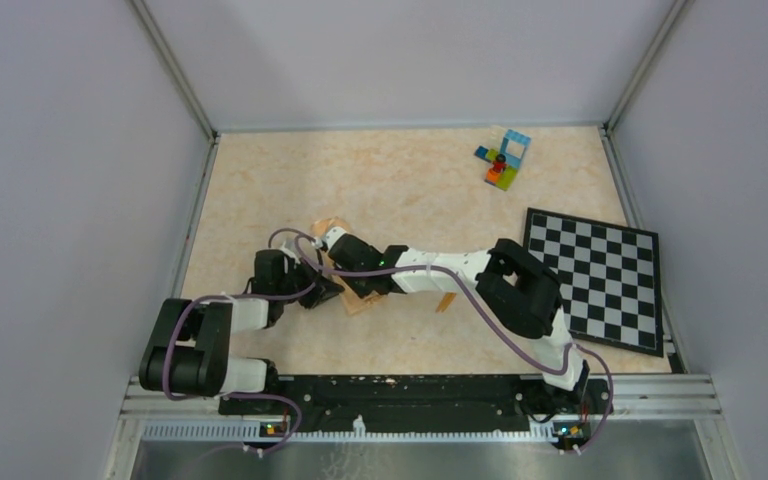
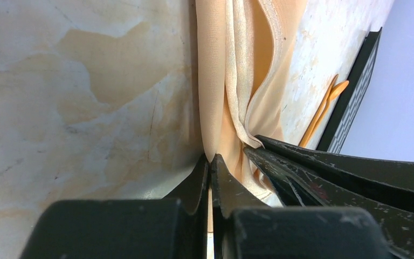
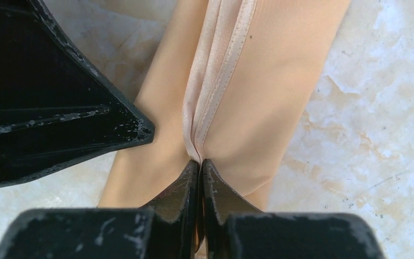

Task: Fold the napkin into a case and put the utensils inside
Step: Smooth out the smaller rectangle-folded napkin at the center of the board.

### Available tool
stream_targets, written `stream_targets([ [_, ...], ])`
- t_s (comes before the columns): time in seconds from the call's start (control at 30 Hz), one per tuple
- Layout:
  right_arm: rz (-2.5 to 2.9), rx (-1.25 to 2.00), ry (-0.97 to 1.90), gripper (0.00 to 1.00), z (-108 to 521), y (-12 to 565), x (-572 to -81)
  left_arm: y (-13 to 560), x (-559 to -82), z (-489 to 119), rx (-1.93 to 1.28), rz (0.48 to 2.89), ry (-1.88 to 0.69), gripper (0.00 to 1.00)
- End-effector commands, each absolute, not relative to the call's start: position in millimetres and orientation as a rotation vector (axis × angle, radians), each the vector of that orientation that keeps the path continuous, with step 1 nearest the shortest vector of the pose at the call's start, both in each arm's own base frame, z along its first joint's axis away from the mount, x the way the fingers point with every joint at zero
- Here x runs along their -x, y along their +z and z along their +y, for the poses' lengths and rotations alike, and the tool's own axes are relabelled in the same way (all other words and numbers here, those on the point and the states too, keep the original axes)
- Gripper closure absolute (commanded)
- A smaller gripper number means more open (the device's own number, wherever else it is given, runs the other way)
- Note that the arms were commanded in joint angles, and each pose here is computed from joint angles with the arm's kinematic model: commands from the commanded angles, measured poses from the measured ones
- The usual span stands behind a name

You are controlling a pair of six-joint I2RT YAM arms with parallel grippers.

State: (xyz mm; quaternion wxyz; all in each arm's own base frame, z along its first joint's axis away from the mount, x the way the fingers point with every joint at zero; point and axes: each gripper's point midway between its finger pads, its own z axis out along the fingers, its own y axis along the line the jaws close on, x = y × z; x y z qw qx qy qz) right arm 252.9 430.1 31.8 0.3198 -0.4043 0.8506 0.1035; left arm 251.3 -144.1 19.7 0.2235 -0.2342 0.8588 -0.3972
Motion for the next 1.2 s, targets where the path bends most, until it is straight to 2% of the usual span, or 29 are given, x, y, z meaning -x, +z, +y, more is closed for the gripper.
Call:
stream_targets([
  [0.0,2.219,1.012,0.328,1.0,447,62,-255,-7,-232,-133,0.735,2.441,-0.992,1.0],
  [0.17,2.25,0.998,0.449,1.0,459,78,-244,-6,-230,-131,0.795,2.393,-0.999,1.0],
  [0.63,2.396,0.866,0.771,1.0,474,60,-216,0,-232,-121,0.904,2.306,-0.95,1.0],
  [0.9,2.492,0.685,0.893,1.0,461,37,-224,-1,-231,-124,0.928,2.297,-0.969,1.0],
  [1.17,2.494,0.583,1.042,1.0,468,48,-228,-8,-226,-125,0.93,2.308,-0.971,1.0],
])
